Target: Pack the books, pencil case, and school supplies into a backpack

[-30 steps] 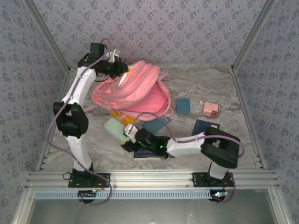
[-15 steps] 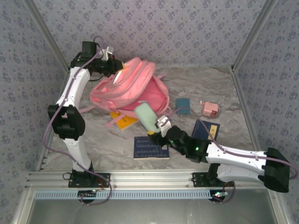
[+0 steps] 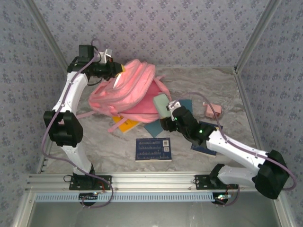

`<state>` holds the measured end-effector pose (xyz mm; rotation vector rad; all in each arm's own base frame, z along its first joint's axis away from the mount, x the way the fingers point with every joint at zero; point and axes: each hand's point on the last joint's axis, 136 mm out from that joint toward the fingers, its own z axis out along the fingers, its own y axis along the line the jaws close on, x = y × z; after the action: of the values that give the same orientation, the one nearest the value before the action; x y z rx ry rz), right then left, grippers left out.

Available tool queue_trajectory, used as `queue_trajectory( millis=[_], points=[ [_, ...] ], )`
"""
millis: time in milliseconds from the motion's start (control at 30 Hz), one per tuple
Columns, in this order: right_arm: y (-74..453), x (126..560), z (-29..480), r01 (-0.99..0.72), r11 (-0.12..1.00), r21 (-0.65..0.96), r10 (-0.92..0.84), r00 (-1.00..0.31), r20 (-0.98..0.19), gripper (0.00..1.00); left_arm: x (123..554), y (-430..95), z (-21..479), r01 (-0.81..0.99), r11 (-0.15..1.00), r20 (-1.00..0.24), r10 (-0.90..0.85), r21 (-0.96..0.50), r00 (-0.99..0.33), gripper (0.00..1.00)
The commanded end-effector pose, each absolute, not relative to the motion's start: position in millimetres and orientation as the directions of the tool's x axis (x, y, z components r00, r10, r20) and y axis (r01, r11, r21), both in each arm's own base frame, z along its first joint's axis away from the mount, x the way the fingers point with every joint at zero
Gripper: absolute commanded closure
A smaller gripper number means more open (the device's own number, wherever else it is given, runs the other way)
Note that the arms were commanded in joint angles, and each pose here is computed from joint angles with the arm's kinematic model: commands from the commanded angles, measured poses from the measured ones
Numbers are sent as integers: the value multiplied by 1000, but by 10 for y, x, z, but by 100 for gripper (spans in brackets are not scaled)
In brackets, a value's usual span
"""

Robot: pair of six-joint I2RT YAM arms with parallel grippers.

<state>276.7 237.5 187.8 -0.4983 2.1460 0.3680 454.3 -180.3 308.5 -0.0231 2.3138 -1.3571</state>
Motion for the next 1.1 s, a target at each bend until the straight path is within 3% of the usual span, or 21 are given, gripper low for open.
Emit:
queue_trajectory(
  millis=[0,233,500,633,800,1067],
  points=[
    [2619,2799,1987,-567,808,158,-241,-563,-790,42,4231,-1882,3864,407,403,-518,-217,-820,-827,100],
    [2900,3148,1920,-617,754,224,-264,-597,-757,40,4057,-2106,3896,431,366,-514,-169,-825,-841,100],
    [2919,3548,1912,-639,753,158,-287,-534,-795,38,3705,-2361,4004,525,355,-580,-64,-774,-812,100],
    [3008,3538,2085,-672,723,160,-254,-475,-843,38,3611,-2354,3987,550,402,-615,-43,-732,-788,100],
    [3372,3311,2366,-750,644,150,-267,-404,-875,38,3527,-2176,3799,522,550,-635,-20,-652,-772,100],
    [3638,3195,2380,-805,590,57,-379,-339,-861,37,3087,-2298,3544,678,559,-738,164,-477,-654,100]
  ],
)
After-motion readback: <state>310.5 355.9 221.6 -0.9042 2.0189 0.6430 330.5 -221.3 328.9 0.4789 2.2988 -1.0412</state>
